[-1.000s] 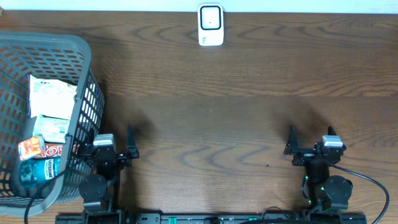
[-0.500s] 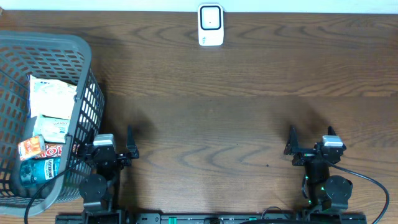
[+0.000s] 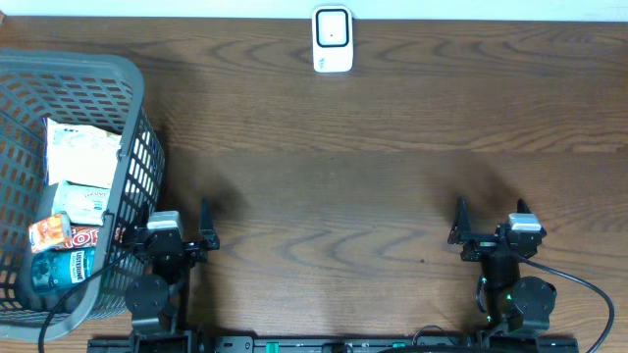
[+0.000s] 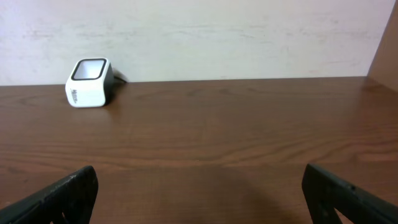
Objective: Scan the item barcode
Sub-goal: 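Move the left gripper over the grey basket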
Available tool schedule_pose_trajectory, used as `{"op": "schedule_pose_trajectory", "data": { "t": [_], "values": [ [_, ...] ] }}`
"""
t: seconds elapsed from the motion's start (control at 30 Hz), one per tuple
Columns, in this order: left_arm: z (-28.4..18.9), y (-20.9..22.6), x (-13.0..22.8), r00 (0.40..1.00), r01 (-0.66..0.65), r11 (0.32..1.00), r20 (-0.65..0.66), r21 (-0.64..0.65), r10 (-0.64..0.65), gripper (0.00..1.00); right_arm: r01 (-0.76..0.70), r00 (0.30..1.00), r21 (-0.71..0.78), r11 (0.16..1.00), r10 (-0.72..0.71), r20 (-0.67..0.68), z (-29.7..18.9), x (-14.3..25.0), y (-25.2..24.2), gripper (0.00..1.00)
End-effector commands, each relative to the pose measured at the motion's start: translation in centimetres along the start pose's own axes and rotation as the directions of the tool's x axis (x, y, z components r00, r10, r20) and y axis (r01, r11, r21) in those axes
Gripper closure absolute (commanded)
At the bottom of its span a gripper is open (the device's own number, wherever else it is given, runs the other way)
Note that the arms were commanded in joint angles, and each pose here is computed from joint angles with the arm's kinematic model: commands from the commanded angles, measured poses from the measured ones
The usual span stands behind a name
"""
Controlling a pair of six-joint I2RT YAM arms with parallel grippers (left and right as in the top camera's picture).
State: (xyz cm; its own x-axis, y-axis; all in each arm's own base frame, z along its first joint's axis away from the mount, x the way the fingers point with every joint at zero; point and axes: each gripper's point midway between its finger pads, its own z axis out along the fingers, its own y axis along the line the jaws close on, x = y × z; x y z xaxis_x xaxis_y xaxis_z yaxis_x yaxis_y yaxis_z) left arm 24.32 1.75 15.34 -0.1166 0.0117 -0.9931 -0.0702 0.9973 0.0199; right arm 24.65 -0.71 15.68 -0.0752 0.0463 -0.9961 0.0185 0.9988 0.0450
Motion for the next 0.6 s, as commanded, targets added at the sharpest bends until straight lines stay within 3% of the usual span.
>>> {"op": "schedule_pose_trajectory", "data": {
  "t": [0.0,0.47,0.57],
  "values": [
    [0.2,0.1,1.6,0.999,-0.015,1.000,-0.038,-0.011,0.014,0.02,-0.009,1.000,0.008,1.000,0.009,-0.002,0.0,0.1,-0.1,0.01],
    [0.2,0.1,1.5,0.999,-0.013,1.000,-0.031,-0.010,0.013,0.02,-0.009,1.000,0.008,1.000,0.009,-0.002,0.0,0.1,-0.1,0.01],
    [0.1,-1.6,1.0,0.999,0.040,0.995,-0.021,0.088,-0.039,0.02,-0.009,1.000,0.008,1.000,0.009,-0.002,0.0,0.1,-0.1,0.01]
  ]
}}
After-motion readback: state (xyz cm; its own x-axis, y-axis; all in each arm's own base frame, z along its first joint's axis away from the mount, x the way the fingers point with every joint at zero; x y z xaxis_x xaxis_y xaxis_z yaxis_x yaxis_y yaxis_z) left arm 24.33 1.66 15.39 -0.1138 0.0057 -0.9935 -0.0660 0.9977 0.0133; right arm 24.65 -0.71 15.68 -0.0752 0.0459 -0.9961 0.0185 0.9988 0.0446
